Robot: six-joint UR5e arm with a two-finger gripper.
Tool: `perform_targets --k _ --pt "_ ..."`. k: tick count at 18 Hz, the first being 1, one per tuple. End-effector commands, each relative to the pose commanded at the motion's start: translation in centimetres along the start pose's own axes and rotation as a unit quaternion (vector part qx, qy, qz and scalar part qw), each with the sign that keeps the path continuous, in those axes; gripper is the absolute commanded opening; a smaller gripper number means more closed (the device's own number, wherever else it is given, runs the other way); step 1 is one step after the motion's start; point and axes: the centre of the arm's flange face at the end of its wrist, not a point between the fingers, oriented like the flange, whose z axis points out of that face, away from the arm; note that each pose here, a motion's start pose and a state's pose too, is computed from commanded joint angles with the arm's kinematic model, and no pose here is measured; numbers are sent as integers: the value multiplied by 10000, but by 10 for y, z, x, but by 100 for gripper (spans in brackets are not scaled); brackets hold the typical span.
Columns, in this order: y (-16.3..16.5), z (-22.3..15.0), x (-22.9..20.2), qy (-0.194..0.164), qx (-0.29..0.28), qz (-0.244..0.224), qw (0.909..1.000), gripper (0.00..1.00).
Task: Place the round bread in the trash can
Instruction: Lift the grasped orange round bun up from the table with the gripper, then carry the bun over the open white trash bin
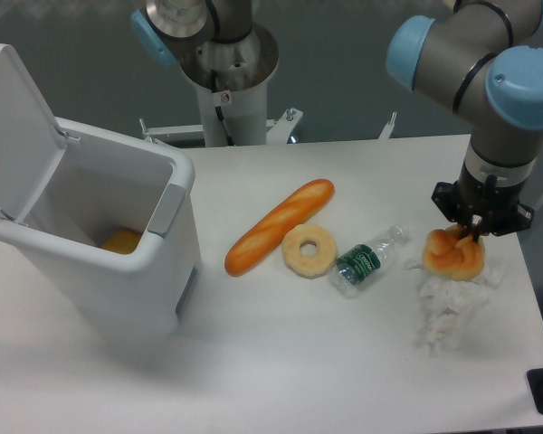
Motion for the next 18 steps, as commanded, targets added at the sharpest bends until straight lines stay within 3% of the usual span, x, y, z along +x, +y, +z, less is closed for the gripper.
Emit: perform_targets --k 6,11,18 --pt "-14 -10 11 -37 67 64 9999 0" --pt "-50 -65 62 -154 587 3 9982 0" --pt "-88 -151 155 -103 1526 -108 9882 0"
